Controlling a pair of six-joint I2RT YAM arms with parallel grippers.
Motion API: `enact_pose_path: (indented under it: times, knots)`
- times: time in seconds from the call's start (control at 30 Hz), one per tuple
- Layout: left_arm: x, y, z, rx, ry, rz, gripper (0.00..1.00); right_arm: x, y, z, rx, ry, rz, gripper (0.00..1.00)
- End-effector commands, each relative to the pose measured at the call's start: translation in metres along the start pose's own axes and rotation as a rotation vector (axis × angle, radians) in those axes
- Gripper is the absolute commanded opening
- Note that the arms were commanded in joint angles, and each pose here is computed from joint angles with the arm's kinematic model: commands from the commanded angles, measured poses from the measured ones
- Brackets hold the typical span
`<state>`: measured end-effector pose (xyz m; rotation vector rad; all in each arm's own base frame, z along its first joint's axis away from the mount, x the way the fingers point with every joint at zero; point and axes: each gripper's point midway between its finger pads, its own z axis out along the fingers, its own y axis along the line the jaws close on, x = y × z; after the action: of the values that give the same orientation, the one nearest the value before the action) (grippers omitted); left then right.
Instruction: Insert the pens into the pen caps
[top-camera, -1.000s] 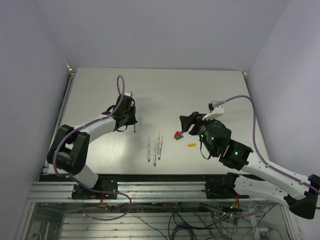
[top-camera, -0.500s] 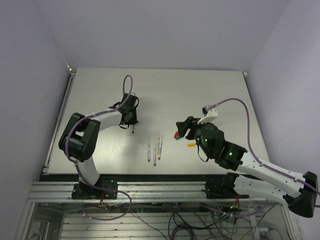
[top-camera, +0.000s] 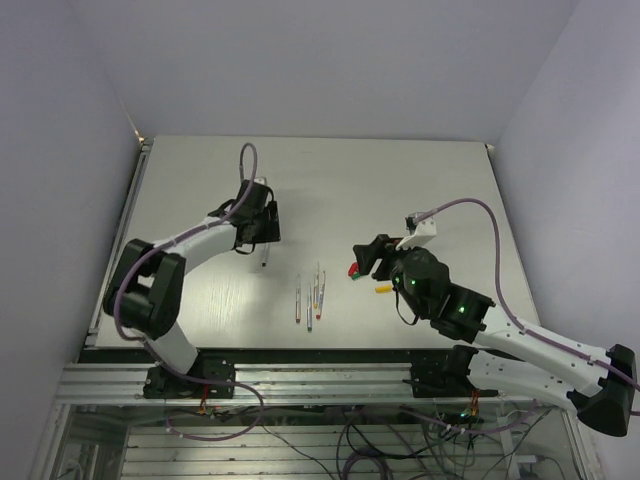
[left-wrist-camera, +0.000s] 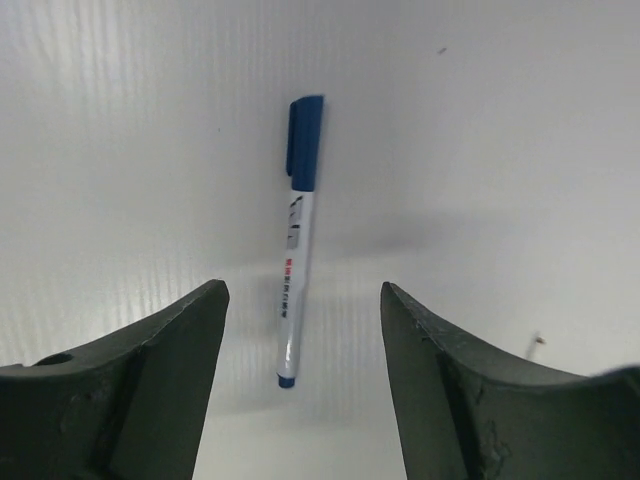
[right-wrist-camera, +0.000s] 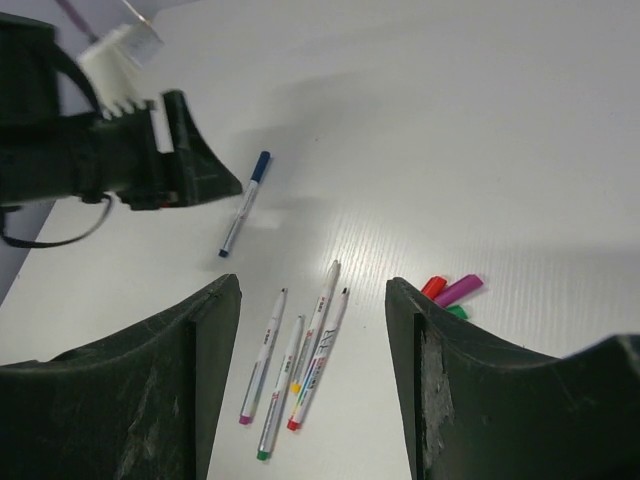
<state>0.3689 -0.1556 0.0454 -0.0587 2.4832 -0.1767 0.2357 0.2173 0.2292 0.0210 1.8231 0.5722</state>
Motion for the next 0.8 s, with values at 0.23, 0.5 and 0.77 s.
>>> enact_pose_path:
  times: [0.23,0.5,0.77]
  knots:
    - [-0.007,-0.020,-0.090,0.111,-0.163,-0.032,0.72,0.000,-0.035,0.001,0.184,-0.044,0.035,0.69]
    - [0.058,-0.057,-0.130,0.158,-0.127,0.033,0.72,0.007,-0.078,-0.007,0.363,-0.066,0.091,0.64]
    - [0.094,-0.067,-0.122,0.078,-0.076,0.141,0.72,0.017,-0.085,-0.013,0.361,-0.045,0.154,0.56]
